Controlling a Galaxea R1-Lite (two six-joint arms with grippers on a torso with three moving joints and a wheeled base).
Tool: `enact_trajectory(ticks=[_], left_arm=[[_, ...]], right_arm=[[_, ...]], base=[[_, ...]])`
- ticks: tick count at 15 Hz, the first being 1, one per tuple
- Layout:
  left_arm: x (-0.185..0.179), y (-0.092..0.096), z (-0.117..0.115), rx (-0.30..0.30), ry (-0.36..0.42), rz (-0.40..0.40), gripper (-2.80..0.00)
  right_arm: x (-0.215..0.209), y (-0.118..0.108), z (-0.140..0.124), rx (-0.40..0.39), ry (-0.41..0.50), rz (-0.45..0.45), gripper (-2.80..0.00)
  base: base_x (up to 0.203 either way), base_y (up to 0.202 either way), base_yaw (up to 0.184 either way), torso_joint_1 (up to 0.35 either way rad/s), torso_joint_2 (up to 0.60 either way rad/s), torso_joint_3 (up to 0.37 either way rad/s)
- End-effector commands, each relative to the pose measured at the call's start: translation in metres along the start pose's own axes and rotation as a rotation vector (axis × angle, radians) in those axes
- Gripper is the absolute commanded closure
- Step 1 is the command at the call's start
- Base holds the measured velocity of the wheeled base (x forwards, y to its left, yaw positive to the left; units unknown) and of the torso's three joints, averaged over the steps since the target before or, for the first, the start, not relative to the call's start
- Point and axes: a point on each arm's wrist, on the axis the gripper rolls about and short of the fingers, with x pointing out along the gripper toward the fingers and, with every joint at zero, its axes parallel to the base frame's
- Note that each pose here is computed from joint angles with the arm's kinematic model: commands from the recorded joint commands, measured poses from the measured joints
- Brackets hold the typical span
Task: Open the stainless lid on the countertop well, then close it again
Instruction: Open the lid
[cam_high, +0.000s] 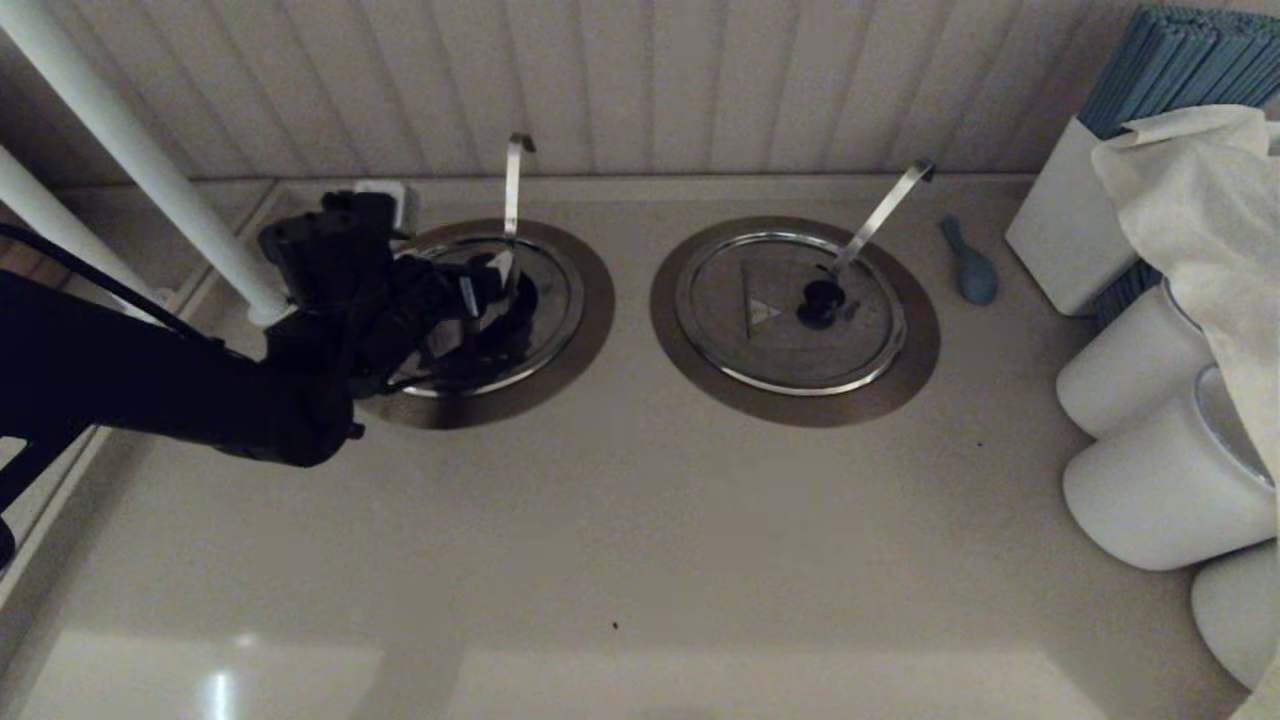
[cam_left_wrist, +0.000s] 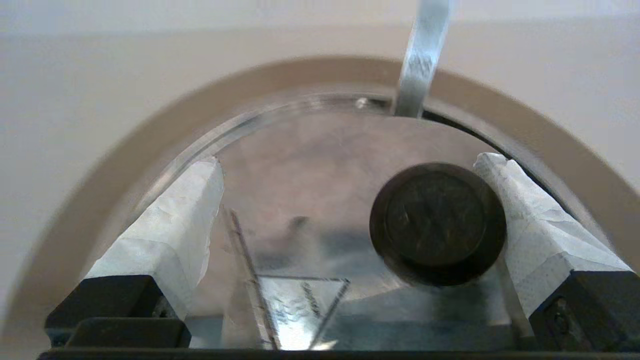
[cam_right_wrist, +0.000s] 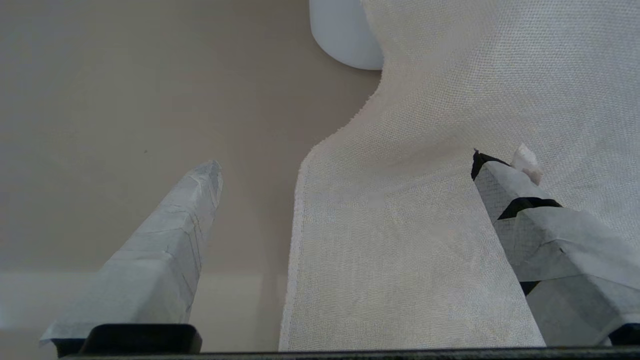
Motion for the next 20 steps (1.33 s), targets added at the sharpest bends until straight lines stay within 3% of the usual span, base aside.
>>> enact_trajectory(ticks=[1,13,16,20], left_arm=[[-0.003,0.003,0.007,-0.002,-0.018,0.008,-2.80],[-0.038,0.007,0.028,-0.004,-0.032,0.001,-2.80],[-0.046,0.011,0.034,-0.005,-0.143,0.003,-2.80],[-0.054,0.014,0.041,-0.005,-0.155,0.007,-2.80]], right_arm=[[0.000,0.000,0.000,0.000,0.000,0.001,-2.80],[0.000,0.000,0.000,0.000,0.000,0.001,-2.80],[0.000,0.000,0.000,0.000,0.001,0.001,-2.80],[0.000,0.000,0.000,0.000,0.000,0.000,-2.80]], base=[[0.000,0.000,0.000,0.000,0.00,0.000],[0.000,0.000,0.000,0.000,0.00,0.000],[0.000,0.000,0.000,0.000,0.00,0.000],[0.000,0.000,0.000,0.000,0.00,0.000]])
